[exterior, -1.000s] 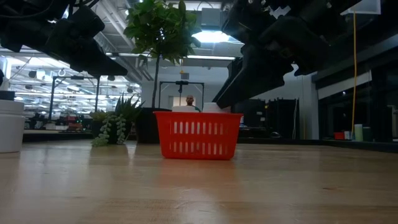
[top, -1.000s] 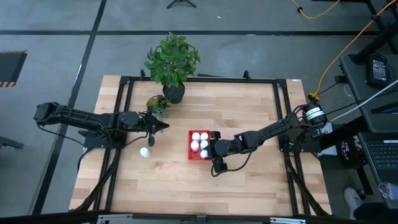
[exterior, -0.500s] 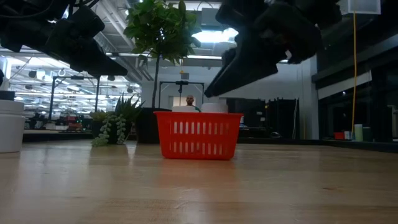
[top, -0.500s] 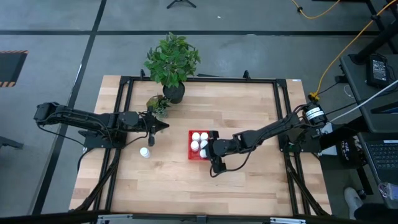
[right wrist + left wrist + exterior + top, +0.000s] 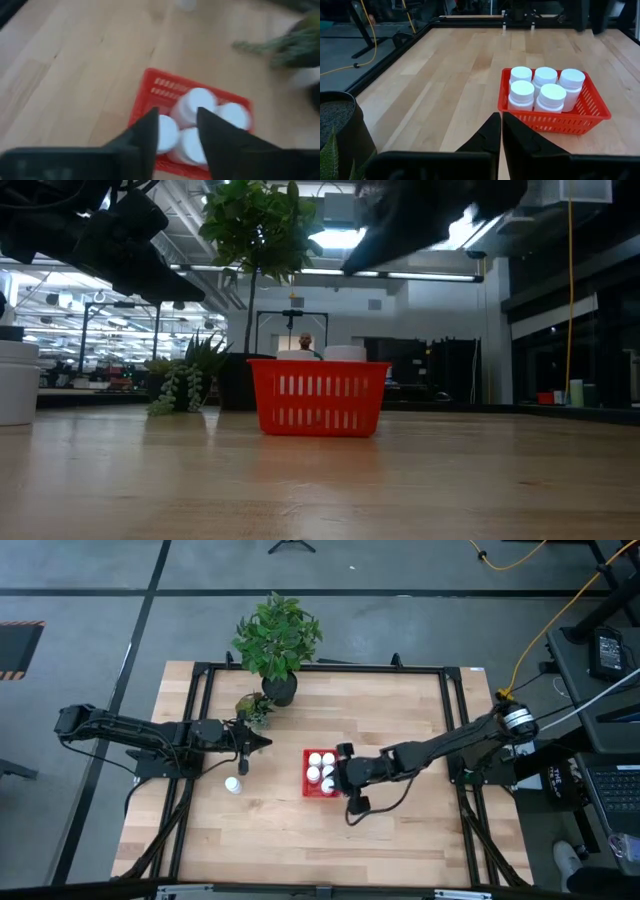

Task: Pick and place pill bottles into a basket
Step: Put the white medicine bottle into the red bin

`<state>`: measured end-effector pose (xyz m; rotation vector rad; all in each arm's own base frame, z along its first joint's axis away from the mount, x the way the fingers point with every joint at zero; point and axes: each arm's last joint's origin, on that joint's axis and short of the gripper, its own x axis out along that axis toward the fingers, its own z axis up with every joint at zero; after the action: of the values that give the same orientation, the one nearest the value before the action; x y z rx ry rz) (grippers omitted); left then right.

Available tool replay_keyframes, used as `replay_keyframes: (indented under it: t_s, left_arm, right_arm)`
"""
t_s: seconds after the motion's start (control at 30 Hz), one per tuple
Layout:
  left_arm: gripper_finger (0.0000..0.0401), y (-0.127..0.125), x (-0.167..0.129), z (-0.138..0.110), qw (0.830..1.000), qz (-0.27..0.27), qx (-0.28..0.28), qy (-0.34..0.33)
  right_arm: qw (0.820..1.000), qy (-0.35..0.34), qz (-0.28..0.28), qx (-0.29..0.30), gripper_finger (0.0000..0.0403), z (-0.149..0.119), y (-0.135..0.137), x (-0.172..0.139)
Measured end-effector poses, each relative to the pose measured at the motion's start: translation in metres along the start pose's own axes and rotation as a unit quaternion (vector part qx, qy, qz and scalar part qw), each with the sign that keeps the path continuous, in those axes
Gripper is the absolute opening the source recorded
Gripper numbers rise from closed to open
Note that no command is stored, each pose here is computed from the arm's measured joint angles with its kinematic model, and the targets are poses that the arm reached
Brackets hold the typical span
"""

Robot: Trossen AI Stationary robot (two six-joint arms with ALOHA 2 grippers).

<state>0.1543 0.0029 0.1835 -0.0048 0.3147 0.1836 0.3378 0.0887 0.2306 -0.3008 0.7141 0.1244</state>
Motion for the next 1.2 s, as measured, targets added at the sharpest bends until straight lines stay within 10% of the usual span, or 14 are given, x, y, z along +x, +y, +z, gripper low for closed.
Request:
replay_keyframes:
  t_s: [0.2,0.8,1.2]
  left_arm:
    - [0.0016,0.0,0.0,0.0,1.0,-0.002,0.0,0.0]
    - [0.0221,0.0,0.0,0.0,1.0,-0.004,0.03,-0.002]
    - [0.0231,-0.016,-0.009,0.029,0.999,-0.044,0.0,0.022]
  right_arm:
    - [0.999,-0.031,-0.032,0.007,0.0011,-0.006,-0.009,-0.039]
    - [0.967,-0.199,-0.073,0.141,0.0003,-0.106,-0.016,-0.039]
    - [0.958,-0.223,-0.094,0.156,0.0006,-0.119,-0.024,-0.039]
